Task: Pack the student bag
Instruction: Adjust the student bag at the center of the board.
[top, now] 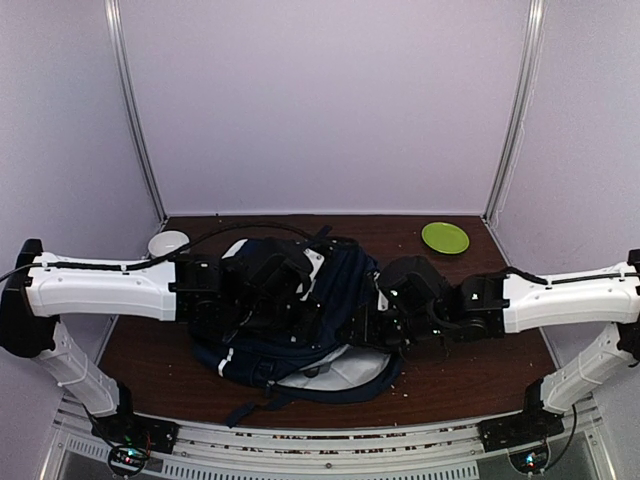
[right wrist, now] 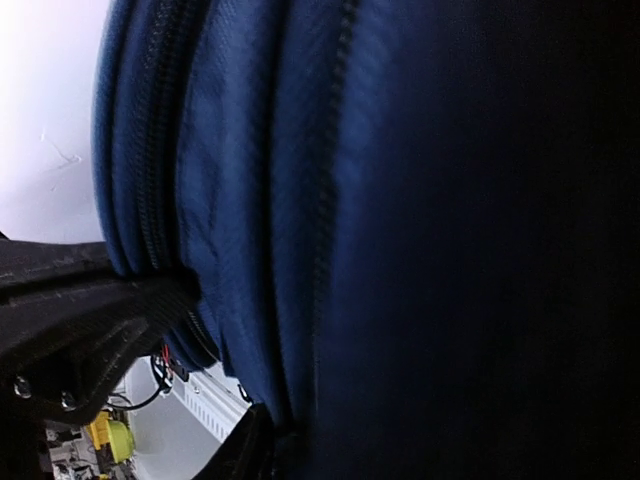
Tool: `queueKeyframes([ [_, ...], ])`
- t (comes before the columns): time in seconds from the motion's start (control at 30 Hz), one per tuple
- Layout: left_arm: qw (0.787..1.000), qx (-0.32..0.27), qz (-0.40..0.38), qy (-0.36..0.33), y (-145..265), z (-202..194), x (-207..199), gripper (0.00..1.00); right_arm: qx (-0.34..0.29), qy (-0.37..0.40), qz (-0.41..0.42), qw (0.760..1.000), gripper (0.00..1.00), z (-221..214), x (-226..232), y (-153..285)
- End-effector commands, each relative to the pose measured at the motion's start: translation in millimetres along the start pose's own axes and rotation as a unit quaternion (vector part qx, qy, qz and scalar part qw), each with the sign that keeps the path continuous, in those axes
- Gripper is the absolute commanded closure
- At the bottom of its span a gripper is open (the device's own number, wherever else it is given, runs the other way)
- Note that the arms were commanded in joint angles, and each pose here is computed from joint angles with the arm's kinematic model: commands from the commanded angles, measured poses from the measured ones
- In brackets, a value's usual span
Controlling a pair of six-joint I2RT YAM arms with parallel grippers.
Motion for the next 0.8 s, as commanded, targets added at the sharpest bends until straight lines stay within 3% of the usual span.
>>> queueKeyframes([
  [0.0, 0.997, -0.067, 0.027, 0.017, 14.8, 27.9, 11.5, 1.00, 0.032, -0.016, -0.031, 0.999, 0.67, -26.6, -28.1, 3.9],
  [0.1, 0.997, -0.070, 0.030, 0.016, 15.4, 29.2, 11.7, 1.00, 0.028, -0.030, -0.031, 0.999, 0.70, -31.9, -37.3, 6.8],
  [0.3, 0.997, -0.072, 0.036, 0.012, 17.2, 33.4, 11.6, 1.00, 0.039, -0.027, -0.044, 0.998, 0.65, -40.3, -45.0, 9.9],
  [0.57, 0.996, -0.078, 0.029, 0.019, 24.0, 35.5, 12.1, 1.00, 0.006, -0.008, -0.065, 0.998, 0.62, -31.9, -48.7, 24.9],
  [0.77, 0.995, -0.092, 0.019, 0.026, 40.8, 41.0, 14.9, 1.00, 0.005, 0.001, -0.071, 0.997, 0.67, -34.6, -56.5, 23.4],
])
Point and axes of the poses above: each gripper's point midway between its finger pads, its own y axis back along the fingers, its own x axis along the line the jaws close on, z = x × y, the point moved 7 cm from there along y, back along the fingers, and after that the axes turned 4 degrees about y, right-handed, at the moved point
